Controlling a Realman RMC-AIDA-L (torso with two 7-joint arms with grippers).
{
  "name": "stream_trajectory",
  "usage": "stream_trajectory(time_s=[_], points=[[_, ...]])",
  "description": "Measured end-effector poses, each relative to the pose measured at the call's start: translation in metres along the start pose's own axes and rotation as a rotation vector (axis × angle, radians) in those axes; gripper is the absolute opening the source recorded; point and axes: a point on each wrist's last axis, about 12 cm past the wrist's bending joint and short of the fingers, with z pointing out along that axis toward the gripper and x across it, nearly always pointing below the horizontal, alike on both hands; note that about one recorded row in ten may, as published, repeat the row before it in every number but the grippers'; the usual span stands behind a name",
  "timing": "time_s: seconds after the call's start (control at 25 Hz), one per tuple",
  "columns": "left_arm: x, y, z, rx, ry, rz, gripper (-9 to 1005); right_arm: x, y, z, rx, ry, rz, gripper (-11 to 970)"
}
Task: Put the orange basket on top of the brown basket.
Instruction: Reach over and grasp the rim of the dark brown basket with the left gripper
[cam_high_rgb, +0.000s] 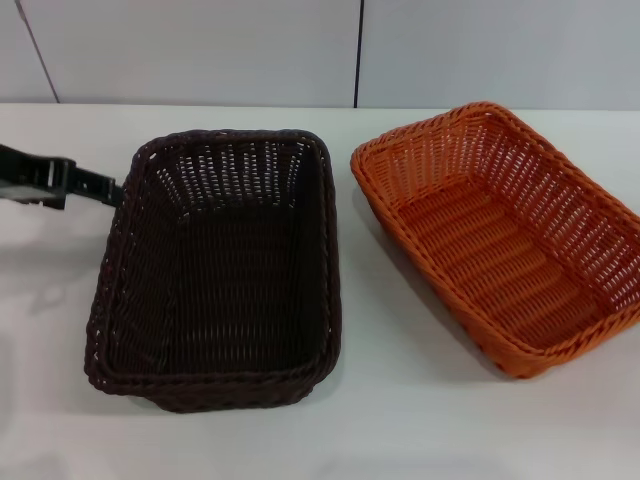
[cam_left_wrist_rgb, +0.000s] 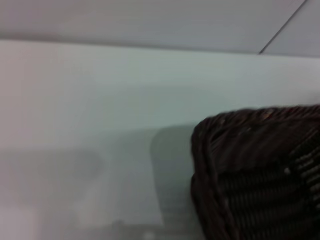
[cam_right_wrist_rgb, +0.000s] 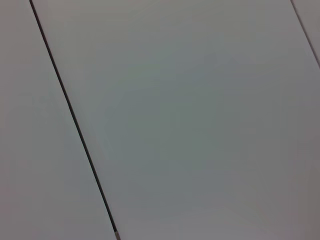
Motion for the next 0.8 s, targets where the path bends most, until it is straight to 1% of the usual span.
stream_trajectory(time_s=[0.16,0.32,0.36,0.6,0.8], points=[[0.003,-0.003,0.009,-0.017,0.024,0.0,827,0.0,0.001,0.001,-0.001,-0.001,0.0,837],[0.005,-0.005,0.02,-0.011,0.028,-0.003,827,0.0,0.001,0.001,-0.002,0.0,0.001,837],[0.006,-0.006,0.027,-0.003,0.036,-0.007,827,0.0,0.001,0.001,-0.002,0.0,0.001,838],[0.01,-0.006,0.039,0.007,0.052,-0.014,828,0.0,0.001,0.001,-0.002,0.001,0.002,837],[0.011,-0.006,0.044,0.001,0.056,-0.012,828,0.0,0.001,0.001,-0.001,0.002,0.002,837]])
